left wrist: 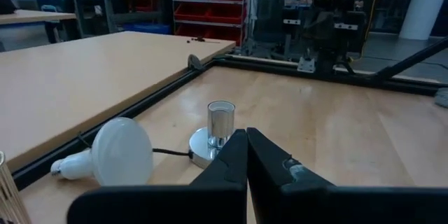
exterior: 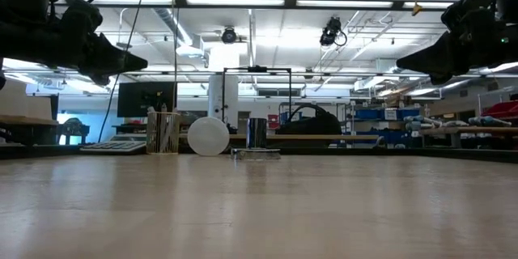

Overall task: Screw lightbulb
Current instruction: Return to Home Position

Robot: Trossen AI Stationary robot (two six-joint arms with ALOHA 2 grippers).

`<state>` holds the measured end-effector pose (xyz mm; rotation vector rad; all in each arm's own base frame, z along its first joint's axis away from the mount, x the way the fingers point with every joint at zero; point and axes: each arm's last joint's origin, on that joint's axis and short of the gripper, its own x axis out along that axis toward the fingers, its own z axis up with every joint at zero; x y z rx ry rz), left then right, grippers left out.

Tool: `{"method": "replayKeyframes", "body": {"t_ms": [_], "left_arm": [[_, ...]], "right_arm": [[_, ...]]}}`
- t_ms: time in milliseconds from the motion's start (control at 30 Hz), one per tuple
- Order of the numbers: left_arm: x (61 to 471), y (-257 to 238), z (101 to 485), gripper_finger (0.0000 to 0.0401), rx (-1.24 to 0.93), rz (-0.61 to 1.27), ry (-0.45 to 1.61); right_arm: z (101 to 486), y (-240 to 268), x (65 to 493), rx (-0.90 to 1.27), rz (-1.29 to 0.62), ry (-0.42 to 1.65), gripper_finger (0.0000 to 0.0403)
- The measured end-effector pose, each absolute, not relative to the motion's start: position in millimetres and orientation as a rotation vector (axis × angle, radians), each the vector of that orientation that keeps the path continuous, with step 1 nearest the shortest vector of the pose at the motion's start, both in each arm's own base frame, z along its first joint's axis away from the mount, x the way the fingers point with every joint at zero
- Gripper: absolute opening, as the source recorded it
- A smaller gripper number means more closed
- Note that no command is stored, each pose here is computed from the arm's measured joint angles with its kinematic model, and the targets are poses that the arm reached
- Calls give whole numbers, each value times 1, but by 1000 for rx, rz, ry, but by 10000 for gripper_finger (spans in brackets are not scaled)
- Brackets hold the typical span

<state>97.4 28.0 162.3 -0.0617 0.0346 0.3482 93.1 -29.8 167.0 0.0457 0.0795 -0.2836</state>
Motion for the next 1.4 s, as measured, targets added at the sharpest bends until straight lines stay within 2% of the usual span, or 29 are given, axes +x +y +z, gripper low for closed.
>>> {"method": "replayKeyframes", "body": {"t_ms": [267,1400], "left_arm": [[98,28,168,5,-56,346,-20],[98,28,169,6,-54,345,-37]], "right_arm": [[168,-30,93,38,-283,71,34],[168,-30,93,36,-285,70,35]]}}
